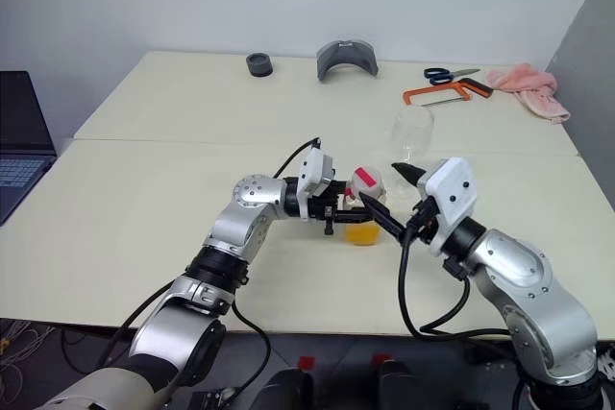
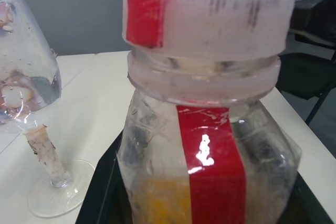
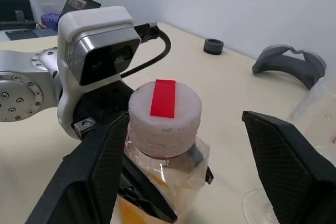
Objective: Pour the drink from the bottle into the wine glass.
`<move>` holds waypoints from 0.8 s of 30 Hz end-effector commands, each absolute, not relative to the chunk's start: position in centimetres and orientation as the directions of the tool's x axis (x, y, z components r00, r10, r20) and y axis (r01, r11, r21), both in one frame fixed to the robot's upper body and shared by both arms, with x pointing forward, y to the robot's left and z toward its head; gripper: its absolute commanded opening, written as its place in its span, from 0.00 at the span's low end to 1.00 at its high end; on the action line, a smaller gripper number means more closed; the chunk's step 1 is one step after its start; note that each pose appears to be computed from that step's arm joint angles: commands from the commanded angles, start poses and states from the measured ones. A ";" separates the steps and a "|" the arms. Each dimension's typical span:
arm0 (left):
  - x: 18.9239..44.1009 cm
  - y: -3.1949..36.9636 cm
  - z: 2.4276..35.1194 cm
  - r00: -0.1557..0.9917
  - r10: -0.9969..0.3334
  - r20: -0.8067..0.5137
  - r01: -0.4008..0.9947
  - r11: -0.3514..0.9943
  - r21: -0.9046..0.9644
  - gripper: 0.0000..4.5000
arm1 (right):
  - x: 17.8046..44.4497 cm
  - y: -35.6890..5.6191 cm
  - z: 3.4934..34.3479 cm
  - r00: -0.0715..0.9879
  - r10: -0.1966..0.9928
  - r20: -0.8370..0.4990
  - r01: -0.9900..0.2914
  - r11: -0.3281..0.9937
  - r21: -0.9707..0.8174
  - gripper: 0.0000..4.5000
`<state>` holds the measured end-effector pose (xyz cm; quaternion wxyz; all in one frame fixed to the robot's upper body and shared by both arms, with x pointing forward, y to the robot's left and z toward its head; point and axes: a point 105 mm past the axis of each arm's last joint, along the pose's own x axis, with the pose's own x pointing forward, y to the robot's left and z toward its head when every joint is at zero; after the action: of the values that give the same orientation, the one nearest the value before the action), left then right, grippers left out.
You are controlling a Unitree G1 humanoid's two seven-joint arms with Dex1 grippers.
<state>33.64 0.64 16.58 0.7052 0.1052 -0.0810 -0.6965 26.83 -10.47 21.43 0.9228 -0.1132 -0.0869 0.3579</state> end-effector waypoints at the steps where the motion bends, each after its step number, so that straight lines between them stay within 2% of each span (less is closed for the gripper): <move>1: 33.5 0.5 17.8 0.002 -1.000 -0.004 0.955 0.001 0.298 0.37 | 26.6 -11.3 22.6 0.745 0.657 0.120 -0.603 0.739 -0.301 0.81; 24: 33.6 0.6 17.8 0.006 -1.000 -0.005 0.954 0.004 0.299 0.37 | 26.3 -11.4 22.4 0.734 0.671 0.105 -0.618 0.723 -0.307 0.81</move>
<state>33.73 0.81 16.52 0.7067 0.1048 -0.0792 -0.6952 26.88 -11.56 21.32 0.9284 -0.1188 -0.0814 0.3426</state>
